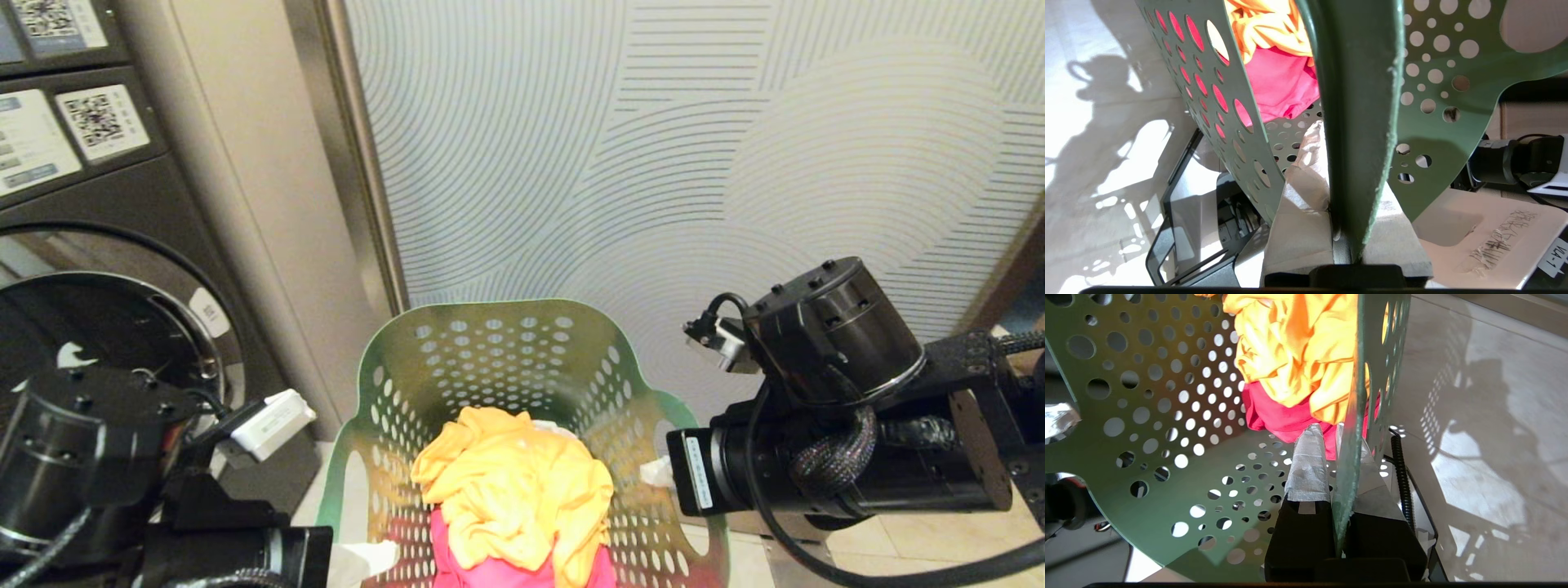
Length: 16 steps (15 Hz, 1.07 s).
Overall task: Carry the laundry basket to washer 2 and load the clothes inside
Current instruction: Pick up the clothes basket and put it beside the washing machine
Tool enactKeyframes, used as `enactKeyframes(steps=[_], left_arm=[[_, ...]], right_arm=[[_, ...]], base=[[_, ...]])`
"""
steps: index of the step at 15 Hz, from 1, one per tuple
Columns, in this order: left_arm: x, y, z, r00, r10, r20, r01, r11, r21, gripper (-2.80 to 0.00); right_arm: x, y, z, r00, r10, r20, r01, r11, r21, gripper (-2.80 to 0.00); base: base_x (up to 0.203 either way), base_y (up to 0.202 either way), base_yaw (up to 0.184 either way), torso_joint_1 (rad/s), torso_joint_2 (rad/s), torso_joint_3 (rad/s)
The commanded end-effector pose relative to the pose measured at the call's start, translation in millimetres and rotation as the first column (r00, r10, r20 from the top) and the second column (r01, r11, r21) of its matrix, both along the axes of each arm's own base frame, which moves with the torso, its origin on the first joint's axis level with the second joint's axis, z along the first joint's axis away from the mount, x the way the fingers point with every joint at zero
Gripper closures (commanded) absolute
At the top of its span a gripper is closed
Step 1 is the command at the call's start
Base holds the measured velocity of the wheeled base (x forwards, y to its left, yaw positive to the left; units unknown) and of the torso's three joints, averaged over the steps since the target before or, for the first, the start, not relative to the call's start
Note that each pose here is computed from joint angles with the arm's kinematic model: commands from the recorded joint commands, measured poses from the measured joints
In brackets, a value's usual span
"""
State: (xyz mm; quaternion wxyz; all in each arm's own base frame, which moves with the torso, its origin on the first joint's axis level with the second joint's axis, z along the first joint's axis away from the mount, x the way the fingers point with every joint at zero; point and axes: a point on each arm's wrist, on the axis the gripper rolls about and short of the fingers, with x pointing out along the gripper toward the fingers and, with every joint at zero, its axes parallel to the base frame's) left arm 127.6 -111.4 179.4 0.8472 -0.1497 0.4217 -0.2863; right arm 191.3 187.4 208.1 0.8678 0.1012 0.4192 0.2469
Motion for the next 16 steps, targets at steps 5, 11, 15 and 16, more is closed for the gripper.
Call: enactKeyframes(steps=[5, 11, 15, 16], left_arm=[[-1.0, 0.8, -2.4, 1.000, 0.001, -0.009, -0.001, 1.000, 0.004, 0.00], [-10.3, 8.7, -10.0, 1.000, 0.005, -0.018, -0.005, 1.000, 0.015, 0.00], [-12.1, 10.5, -9.8, 1.000, 0.008, -0.014, -0.007, 1.000, 0.013, 0.00], [-12.4, 10.8, -9.7, 1.000, 0.008, -0.014, -0.007, 1.000, 0.013, 0.00]], right_arm=[[-0.4, -0.1, -0.3, 1.000, -0.002, -0.003, 0.002, 1.000, -0.001, 0.00], [-1.6, -1.2, -0.8, 1.000, -0.002, -0.005, 0.002, 1.000, -0.003, 0.00], [-4.9, -4.5, -2.8, 1.000, -0.001, -0.010, 0.001, 1.000, -0.009, 0.00], [-6.1, -5.7, -1.9, 1.000, -0.002, -0.008, 0.002, 1.000, -0.006, 0.00]], base=[[-0.001, -0.009, 0.175, 0.002, 0.00, 0.005], [0.001, -0.008, 0.171, 0.003, 0.00, 0.004], [0.002, -0.007, 0.174, 0.001, 0.00, 0.004], [0.000, -0.003, 0.177, 0.002, 0.00, -0.001]])
